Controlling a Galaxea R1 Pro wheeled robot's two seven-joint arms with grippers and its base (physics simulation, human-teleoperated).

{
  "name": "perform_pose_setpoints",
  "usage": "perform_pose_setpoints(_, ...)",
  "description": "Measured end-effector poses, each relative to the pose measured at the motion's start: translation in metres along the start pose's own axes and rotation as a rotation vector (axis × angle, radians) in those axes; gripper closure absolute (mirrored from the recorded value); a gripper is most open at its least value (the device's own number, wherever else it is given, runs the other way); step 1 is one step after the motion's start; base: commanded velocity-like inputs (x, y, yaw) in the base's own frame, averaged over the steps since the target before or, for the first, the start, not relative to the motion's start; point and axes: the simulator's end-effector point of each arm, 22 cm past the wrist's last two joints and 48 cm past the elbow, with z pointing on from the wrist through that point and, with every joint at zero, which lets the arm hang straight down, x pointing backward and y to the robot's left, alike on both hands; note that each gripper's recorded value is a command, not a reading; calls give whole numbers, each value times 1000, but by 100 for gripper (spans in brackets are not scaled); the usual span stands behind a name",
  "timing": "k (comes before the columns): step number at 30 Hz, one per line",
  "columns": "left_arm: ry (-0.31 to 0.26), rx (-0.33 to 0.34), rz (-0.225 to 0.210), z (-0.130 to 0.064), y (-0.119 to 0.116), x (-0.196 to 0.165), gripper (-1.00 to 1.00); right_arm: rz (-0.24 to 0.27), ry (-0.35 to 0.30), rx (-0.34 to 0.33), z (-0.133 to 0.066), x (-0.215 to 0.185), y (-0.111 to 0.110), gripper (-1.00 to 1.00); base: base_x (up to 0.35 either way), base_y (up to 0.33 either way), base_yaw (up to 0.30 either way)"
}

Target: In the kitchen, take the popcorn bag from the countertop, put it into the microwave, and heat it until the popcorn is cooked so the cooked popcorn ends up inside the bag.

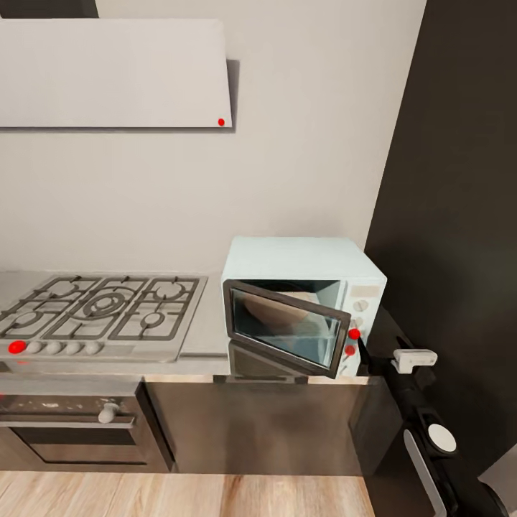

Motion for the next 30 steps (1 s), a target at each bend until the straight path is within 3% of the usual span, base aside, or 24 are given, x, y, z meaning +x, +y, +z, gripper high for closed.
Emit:
perform_pose_setpoints(13, 0, 0, 0, 0, 0, 0, -100, 0, 0, -11, 0, 0, 3, -100, 76, -11, 0)
perform_pose_setpoints(15, 1, 0, 0, 0, 0, 0, -100, 0, 0, -48, 0, 0, 11, -100, 1, 0, 0)
perform_pose_setpoints(17, 0, 0, 0, 0, 0, 0, -100, 0, 0, -128, -2, 0, 28, -100, 0, 0, 0)
perform_pose_setpoints(24, 0, 0, 0, 0, 0, 0, -100, 3, -1, -140, -3, -1, 21, -100, 0, 0, 0)
perform_pose_setpoints(30, 0, 0, 0, 0, 0, 0, -100, -2, 0, -199, -5, -1, 31, -100, 0, 0, 0)
